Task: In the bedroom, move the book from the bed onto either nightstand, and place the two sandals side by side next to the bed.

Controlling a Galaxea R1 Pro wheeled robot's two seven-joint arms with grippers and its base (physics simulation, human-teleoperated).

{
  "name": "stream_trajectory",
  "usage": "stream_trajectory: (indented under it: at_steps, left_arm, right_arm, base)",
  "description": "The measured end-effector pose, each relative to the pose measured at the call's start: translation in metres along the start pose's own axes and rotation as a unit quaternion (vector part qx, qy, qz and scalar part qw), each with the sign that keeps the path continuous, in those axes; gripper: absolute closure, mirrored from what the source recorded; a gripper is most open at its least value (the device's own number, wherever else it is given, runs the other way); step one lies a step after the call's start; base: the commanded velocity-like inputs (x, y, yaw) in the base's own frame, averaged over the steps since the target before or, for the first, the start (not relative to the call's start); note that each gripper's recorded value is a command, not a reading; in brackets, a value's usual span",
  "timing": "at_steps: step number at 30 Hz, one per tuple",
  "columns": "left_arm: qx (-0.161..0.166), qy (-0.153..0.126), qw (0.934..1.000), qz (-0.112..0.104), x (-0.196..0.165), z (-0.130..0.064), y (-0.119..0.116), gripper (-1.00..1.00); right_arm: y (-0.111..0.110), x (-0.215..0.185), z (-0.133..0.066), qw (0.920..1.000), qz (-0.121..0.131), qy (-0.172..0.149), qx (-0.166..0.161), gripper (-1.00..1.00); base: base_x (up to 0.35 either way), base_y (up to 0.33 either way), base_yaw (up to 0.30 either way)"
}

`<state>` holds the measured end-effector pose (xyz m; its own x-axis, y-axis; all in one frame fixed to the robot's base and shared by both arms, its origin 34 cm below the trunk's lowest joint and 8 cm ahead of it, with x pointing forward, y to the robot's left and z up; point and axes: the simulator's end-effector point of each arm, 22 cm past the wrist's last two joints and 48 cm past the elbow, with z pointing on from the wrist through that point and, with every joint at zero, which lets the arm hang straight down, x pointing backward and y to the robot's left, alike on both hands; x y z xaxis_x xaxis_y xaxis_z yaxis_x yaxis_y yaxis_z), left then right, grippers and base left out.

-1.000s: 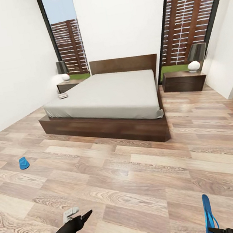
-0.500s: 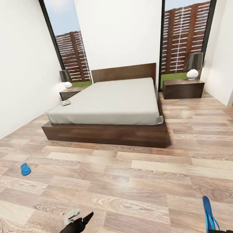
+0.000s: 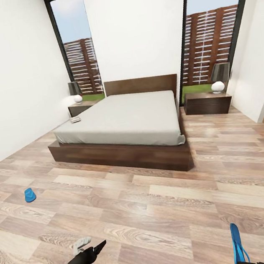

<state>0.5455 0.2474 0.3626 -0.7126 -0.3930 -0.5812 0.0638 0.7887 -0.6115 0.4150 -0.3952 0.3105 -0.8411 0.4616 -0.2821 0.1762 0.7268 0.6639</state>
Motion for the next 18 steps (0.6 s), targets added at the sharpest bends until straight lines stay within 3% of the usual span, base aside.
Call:
stream_trajectory:
  at_steps: [7, 18]
  left_arm:
    - [-0.001, 0.0, 1.0, 0.0, -0.012, -0.006, -0.009, -1.0]
    - [-0.001, 0.0, 1.0, 0.0, -0.017, -0.008, -0.013, -1.0]
  right_arm:
    - [0.011, -0.008, -0.009, 1.0, 0.0, 0.0, 0.001, 1.0]
    - [0.015, -0.011, -0.013, 1.0, 0.0, 0.001, 0.001, 1.0]
  base:
    - [0.0, 0.0, 0.044]
    - [0.0, 0.0, 0.265]
